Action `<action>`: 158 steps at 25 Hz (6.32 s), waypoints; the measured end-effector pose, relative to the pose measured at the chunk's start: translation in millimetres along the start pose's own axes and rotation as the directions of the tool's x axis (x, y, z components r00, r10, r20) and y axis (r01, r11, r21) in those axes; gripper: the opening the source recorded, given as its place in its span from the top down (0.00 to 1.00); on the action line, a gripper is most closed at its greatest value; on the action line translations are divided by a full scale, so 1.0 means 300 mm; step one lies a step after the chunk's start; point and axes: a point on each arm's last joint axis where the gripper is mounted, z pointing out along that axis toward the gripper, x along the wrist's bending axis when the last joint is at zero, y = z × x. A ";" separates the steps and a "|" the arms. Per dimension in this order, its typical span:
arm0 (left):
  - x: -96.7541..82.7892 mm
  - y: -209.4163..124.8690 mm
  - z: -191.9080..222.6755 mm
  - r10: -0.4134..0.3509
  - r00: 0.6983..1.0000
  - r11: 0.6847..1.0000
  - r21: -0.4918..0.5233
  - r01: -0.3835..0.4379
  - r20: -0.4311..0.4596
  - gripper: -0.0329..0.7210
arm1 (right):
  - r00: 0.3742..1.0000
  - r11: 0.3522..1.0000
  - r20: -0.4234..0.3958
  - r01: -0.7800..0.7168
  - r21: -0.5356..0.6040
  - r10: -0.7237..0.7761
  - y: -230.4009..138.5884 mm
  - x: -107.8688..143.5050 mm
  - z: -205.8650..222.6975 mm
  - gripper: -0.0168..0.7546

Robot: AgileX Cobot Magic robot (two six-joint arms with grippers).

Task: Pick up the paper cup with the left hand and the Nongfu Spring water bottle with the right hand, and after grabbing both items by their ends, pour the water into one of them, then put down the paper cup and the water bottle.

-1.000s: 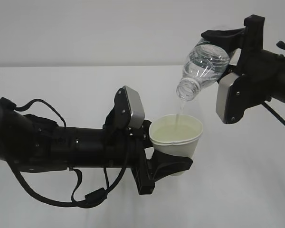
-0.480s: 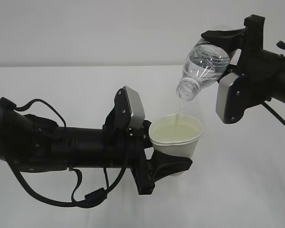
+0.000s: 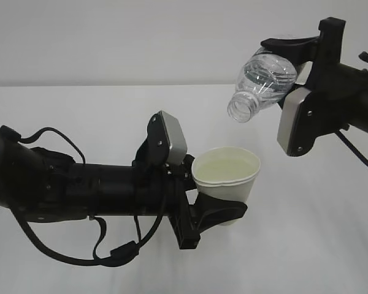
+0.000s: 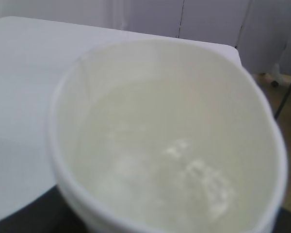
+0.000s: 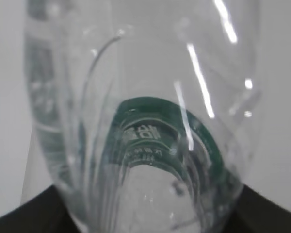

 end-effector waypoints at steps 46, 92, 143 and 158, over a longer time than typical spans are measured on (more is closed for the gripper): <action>0.031 0.012 -0.002 -0.078 0.992 0.996 -0.048 0.074 -0.097 0.39 | 0.648 0.669 0.299 -0.742 0.040 0.700 -0.042 -0.045 -0.010 0.42; 0.244 0.012 -0.136 -0.185 0.863 0.977 -0.179 0.112 -0.470 0.39 | 0.280 0.223 0.393 -0.957 0.184 0.876 -0.097 0.030 -0.026 0.42; 0.478 -0.082 -0.423 -0.224 0.608 0.975 -0.171 0.144 -0.761 0.39 | 0.135 0.030 0.445 -0.972 0.235 0.885 -0.090 0.278 -0.025 0.42; 0.520 -0.219 -0.439 -0.256 0.481 0.965 -0.196 0.173 -0.838 0.40 | 0.134 0.030 0.446 -0.972 0.231 0.885 -0.091 0.276 -0.024 0.42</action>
